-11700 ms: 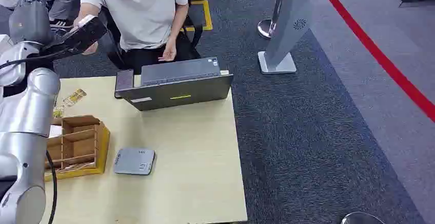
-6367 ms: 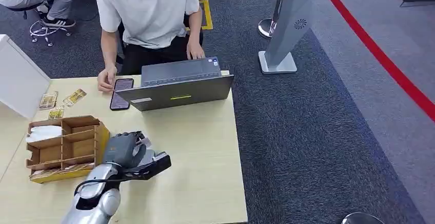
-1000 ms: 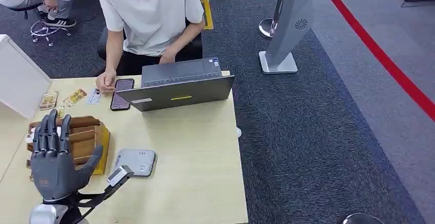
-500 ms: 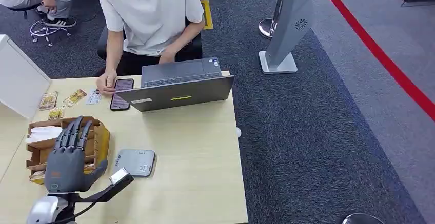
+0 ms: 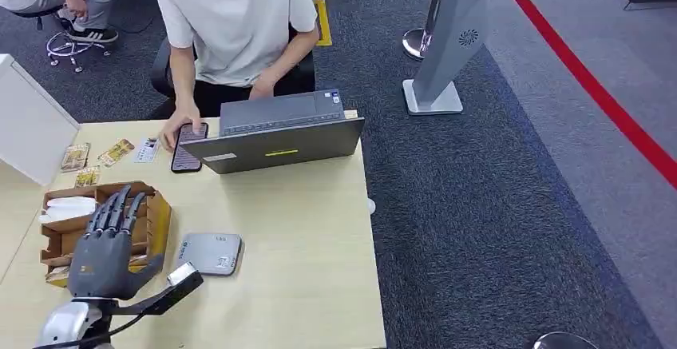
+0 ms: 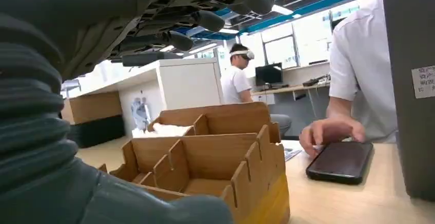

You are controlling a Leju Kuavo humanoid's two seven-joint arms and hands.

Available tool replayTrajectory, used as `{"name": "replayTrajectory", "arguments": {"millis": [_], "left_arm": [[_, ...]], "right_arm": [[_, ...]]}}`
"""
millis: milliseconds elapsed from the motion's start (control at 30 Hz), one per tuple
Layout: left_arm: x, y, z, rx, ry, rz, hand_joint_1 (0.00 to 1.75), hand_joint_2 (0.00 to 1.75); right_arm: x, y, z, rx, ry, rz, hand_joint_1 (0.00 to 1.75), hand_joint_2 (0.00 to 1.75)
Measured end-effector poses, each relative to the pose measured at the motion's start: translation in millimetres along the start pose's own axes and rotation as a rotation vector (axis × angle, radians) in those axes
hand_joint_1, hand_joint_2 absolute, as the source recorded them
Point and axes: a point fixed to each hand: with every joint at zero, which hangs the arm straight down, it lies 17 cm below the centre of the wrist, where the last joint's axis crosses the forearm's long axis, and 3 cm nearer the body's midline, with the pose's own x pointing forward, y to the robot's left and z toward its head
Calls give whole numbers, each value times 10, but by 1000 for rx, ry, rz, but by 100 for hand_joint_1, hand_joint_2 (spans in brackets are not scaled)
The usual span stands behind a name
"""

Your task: Pass the card to the sensor for recognition and then transmit it.

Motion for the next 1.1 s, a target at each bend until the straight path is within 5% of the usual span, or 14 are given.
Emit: {"name": "replayTrajectory", "arguments": {"millis": [433, 833, 1100], "left_arm": [[-94, -77, 61, -38, 17, -17, 0, 175], [-206, -302, 776, -179, -24, -77, 0, 175], [-248, -167, 911, -157, -4, -103, 0, 175]], "right_arm": [[-5, -1, -1, 1, 0, 7, 0, 175], [-55, 1, -3, 3, 9, -4, 0, 175], [-59, 0, -4, 3, 10, -5, 0, 175]]}}
